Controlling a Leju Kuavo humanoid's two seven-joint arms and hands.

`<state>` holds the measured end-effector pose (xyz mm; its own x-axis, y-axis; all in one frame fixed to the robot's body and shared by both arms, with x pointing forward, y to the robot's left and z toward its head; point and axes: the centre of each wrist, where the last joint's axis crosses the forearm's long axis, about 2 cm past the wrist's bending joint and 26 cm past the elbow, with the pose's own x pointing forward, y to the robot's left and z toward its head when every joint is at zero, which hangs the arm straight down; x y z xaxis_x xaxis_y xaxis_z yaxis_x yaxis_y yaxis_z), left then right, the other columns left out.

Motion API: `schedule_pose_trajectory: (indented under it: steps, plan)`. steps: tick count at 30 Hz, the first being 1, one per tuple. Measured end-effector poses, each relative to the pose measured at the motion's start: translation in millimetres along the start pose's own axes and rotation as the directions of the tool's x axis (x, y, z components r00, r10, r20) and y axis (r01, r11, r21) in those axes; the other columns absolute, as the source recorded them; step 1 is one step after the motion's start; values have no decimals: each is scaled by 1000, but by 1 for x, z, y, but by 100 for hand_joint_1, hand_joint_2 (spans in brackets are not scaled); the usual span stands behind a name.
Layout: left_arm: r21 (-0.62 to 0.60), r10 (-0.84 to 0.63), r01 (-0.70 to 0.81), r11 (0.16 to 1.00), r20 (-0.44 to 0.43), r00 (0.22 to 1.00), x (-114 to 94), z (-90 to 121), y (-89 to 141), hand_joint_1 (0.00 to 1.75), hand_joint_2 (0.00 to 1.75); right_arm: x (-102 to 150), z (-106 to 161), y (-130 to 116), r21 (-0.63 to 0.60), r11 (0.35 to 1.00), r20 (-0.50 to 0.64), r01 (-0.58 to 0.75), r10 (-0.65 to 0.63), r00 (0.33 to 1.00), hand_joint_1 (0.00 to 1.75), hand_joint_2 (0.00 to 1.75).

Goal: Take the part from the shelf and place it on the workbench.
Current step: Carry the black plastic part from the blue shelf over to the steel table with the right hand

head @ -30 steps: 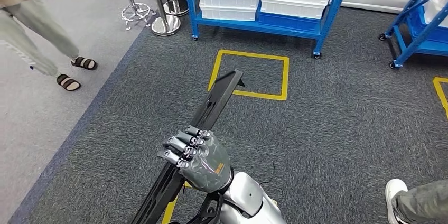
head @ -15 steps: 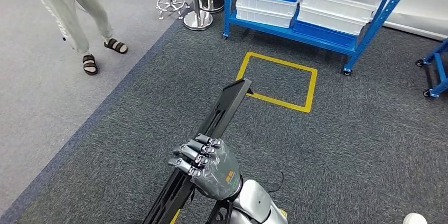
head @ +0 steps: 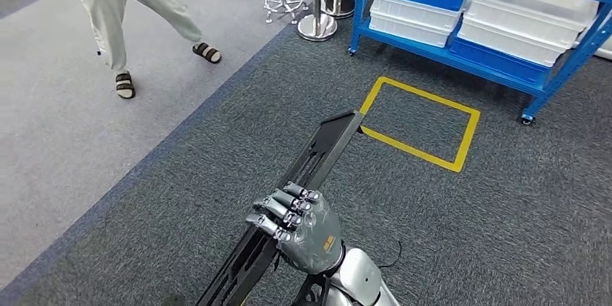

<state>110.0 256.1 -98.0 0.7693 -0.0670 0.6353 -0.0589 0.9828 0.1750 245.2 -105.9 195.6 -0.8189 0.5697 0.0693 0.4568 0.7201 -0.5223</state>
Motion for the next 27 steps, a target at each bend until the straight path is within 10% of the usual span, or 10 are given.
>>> schedule_pose_trajectory:
  steps: [27]
  plan:
    - [54, 46, -52, 997, 111, 993, 14, -10, 14, 0, 175, 1, -17, -2, -67, 997, 19, 38, -37, 999, 175, 175]
